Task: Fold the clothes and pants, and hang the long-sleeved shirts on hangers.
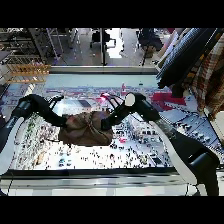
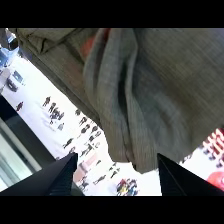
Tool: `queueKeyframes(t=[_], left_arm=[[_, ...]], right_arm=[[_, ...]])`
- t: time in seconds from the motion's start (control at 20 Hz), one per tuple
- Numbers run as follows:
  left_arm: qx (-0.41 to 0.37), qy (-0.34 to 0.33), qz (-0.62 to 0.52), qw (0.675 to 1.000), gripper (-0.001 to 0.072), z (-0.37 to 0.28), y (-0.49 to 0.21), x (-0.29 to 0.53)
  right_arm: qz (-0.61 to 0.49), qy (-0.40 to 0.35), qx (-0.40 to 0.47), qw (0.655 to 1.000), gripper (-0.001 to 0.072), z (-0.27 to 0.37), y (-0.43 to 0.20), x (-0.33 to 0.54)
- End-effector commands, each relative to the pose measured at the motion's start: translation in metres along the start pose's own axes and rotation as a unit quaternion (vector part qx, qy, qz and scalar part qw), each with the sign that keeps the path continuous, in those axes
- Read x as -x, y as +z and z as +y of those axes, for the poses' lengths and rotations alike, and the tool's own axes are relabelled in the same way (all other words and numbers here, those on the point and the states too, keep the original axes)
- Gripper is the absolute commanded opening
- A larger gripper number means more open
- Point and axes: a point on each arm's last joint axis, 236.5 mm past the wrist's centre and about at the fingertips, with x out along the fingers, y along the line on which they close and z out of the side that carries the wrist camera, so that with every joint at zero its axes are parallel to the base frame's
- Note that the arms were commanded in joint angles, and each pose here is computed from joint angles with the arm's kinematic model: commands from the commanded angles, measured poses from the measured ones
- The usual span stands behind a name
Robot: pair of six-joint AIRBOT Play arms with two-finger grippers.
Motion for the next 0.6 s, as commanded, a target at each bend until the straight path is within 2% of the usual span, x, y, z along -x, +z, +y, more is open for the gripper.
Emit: queueKeyframes(t=[0.0,0.45,0.5,0.55], left_arm=[[0.017,0.019,-0.057,0.998,0.0013,0.01,0.026,0.004],[0.029,0.016,-0.07,0.997,0.0014,0.015,0.029,0.009],[0.03,0.011,-0.071,0.997,0.0014,0.013,0.029,0.009],[0.031,0.011,-0.072,0.997,0.0014,0.013,0.029,0.009]], right_arm=[[-0.04,-0.014,0.032,0.999,0.0588,0.0,0.022,-0.029],[-0.086,-0.038,0.069,0.993,0.058,-0.006,0.048,-0.1],[-0.098,-0.043,0.069,0.992,0.054,-0.008,0.054,-0.099],[-0.108,-0.045,0.069,0.991,0.0405,-0.008,0.059,-0.097]])
